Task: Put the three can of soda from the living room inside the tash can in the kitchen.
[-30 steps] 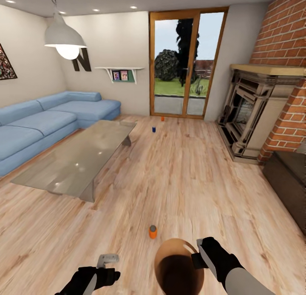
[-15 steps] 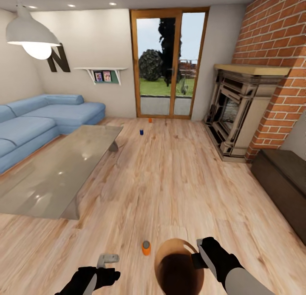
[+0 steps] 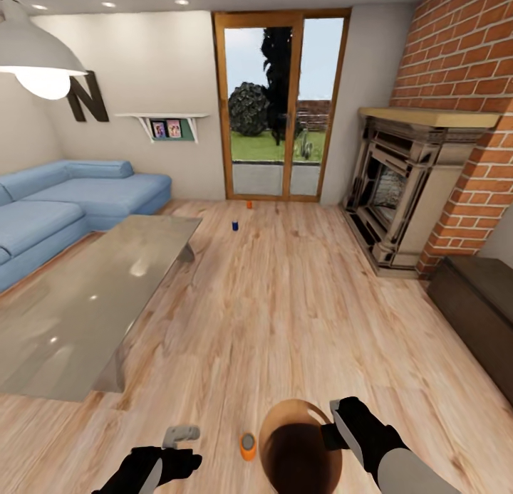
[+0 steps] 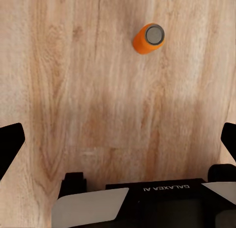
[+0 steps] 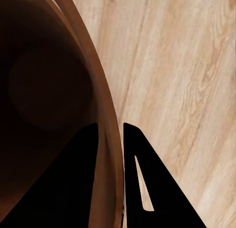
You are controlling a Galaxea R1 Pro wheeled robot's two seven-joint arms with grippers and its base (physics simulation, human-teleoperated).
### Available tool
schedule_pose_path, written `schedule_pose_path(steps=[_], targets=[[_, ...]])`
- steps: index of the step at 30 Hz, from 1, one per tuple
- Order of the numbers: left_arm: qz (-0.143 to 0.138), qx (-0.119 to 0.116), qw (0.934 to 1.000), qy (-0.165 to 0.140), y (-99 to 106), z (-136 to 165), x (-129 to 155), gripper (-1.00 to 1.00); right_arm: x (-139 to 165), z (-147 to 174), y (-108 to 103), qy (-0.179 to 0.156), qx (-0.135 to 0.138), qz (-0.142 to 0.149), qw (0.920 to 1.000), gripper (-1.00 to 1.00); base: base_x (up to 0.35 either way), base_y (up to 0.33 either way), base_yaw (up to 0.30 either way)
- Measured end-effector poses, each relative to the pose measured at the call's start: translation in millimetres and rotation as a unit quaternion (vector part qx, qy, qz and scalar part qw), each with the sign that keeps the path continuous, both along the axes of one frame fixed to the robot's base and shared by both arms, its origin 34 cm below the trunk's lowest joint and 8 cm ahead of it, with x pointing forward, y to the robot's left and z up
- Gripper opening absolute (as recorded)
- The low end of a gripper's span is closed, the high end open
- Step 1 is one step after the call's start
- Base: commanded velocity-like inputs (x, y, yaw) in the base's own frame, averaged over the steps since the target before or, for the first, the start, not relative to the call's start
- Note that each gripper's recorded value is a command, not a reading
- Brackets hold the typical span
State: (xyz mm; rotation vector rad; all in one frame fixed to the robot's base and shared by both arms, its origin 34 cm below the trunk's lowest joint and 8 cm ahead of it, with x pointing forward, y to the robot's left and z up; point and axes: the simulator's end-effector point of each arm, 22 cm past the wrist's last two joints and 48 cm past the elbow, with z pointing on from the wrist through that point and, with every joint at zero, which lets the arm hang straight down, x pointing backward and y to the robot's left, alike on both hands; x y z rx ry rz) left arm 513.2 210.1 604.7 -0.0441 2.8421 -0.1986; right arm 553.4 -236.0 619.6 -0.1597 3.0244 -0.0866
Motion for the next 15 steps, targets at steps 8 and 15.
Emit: schedule_pose_path(steps=[8,15], targets=[[0.001,0.000,1.0000,0.000,0.0,0.0,0.0,1.00,0.0,0.0,-0.5,0.000,-0.001,0.001,1.0000,-1.00,0.263,0.041,-0.194],[0.001,-0.001,1.0000,-0.001,0.0,0.3,0.5,1.00,0.1,0.0,-0.1,0.000,0.000,0.000,1.0000,-1.00,0.054,0.003,-0.095]])
